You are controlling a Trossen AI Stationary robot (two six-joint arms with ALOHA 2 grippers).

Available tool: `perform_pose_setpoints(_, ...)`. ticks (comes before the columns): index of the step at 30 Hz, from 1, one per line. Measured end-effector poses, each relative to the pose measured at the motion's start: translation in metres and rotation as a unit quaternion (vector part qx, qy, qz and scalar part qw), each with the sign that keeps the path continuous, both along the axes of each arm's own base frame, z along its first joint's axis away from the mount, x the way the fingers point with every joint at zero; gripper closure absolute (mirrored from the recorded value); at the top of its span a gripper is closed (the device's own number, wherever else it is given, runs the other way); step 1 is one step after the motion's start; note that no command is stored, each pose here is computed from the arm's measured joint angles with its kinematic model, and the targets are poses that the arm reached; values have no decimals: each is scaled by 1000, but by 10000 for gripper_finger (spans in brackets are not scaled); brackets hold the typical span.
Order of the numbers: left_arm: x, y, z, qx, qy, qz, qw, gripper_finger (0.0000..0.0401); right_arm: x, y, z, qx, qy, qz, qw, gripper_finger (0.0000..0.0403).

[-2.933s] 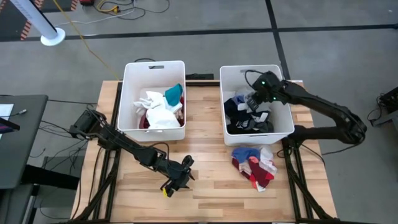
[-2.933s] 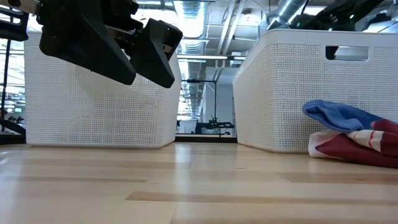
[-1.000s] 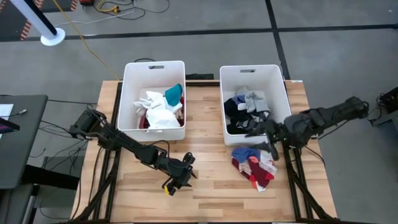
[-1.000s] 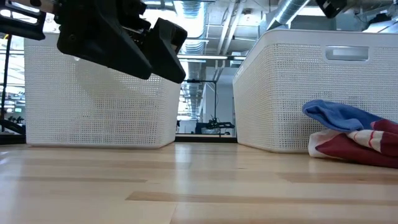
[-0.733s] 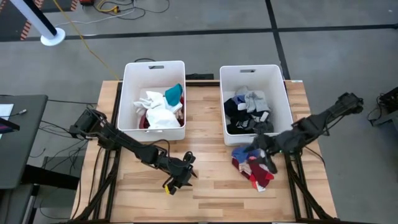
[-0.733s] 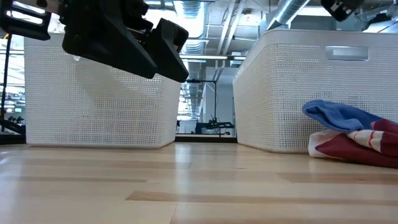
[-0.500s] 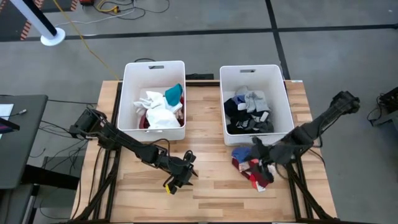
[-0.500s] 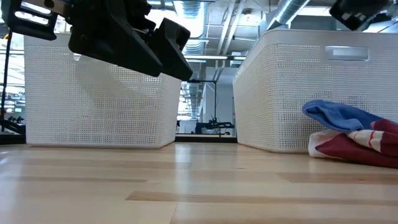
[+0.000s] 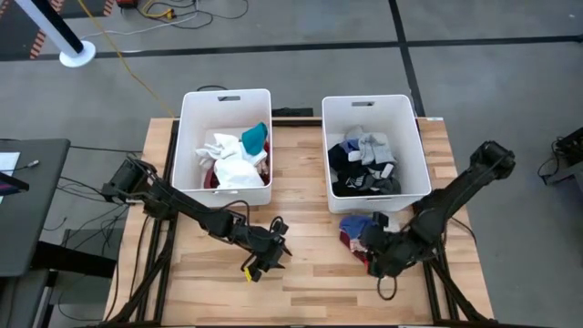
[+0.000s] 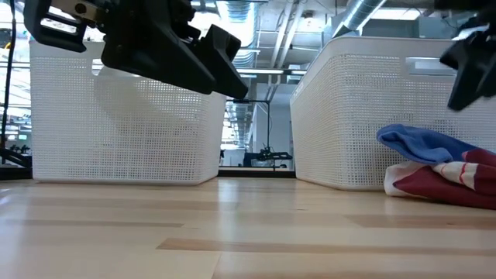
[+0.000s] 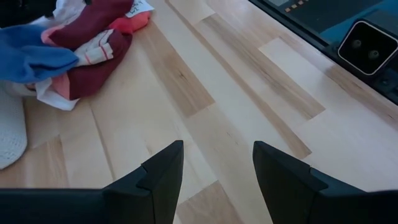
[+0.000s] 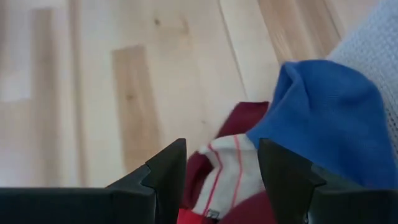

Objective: Sort clothes
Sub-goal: Put the blue sock into the left white bin

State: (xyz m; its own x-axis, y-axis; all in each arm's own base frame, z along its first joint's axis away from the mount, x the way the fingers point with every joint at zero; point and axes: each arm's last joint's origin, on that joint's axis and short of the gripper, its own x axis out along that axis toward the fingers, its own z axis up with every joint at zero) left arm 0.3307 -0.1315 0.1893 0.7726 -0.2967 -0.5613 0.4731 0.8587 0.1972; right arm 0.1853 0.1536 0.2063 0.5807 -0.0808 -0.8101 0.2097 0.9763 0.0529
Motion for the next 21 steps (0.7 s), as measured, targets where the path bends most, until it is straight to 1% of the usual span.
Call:
perform_pose_setpoints(7, 0, 0, 0, 6, -3, -5, 1000, 214, 10, 7, -27, -54, 42, -30, 997, 195)
perform_pose_setpoints(12, 0, 0, 0, 7, -4, -5, 1000, 214, 16, 10, -29, -126, 82, -53, 987, 208)
perform_pose_setpoints(15, 0, 0, 0, 9, -5, -7, 1000, 214, 21, 13, -27, -162, 91, -60, 981, 217)
perform_pose_setpoints(21, 0, 0, 0, 9, -5, -7, 1000, 214, 30, 21, -37, -185, 102, -45, 976, 227)
